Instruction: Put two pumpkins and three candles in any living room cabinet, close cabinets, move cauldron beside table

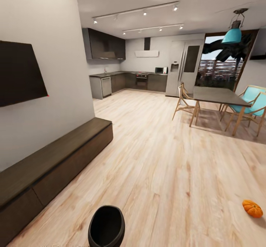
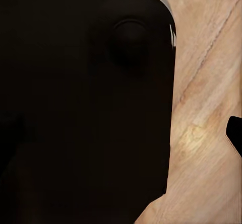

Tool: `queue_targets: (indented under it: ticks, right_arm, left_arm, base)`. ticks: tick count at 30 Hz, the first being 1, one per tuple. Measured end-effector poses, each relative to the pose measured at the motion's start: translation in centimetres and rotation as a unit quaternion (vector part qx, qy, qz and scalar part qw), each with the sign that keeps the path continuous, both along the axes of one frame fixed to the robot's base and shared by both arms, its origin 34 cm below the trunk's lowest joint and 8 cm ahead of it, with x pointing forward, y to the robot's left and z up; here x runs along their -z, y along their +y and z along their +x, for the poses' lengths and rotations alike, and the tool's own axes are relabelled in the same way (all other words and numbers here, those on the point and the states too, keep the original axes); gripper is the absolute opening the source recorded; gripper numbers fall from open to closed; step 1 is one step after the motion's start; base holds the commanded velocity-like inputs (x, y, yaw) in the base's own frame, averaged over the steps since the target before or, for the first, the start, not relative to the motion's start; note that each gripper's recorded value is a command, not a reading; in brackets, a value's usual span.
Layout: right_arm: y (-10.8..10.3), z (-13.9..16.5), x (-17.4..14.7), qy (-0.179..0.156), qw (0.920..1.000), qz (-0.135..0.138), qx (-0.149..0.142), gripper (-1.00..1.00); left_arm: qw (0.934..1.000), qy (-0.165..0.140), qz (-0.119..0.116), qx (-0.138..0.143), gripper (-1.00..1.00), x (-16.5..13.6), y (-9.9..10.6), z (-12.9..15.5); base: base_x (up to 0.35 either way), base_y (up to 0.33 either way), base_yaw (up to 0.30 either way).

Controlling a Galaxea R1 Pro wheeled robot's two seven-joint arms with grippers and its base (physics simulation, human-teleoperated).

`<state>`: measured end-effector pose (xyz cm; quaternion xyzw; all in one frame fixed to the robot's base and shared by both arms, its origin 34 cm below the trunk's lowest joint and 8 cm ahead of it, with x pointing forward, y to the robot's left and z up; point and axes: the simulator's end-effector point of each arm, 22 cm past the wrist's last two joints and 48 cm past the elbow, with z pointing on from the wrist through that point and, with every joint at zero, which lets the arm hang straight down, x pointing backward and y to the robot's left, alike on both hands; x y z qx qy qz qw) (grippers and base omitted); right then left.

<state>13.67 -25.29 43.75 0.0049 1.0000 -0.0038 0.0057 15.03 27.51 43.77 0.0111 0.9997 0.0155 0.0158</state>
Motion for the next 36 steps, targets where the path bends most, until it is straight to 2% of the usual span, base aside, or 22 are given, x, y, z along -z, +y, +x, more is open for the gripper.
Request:
queue_targets:
  ticks: [14, 28, 36]
  right_arm:
    - [0.0, -0.31, 0.0, 0.004, 1.0, 0.0, 0.0, 1.0]
    - [0.0, -0.29, -0.02, -0.001, 1.0, 0.0, 0.0, 1.0]
    - [-0.01, -0.41, -0.02, 0.001, 1.0, 0.0, 0.0, 1.0]
  left_arm:
    - [1.0, 0.004, -0.001, 0.0, 1.0, 0.01, -0.1, -0.32]
    - [1.0, 0.008, -0.001, 0.0, 1.0, 0.01, -0.11, -0.65]
    - [0.9999, 0.011, -0.001, 0.0, 1.0, 0.01, -0.12, -0.88]
  base:
    - [0.027, -0.024, 0.28]
    - [0.2, -0.222, 0.279]
    - [0.231, -0.12, 0.223]
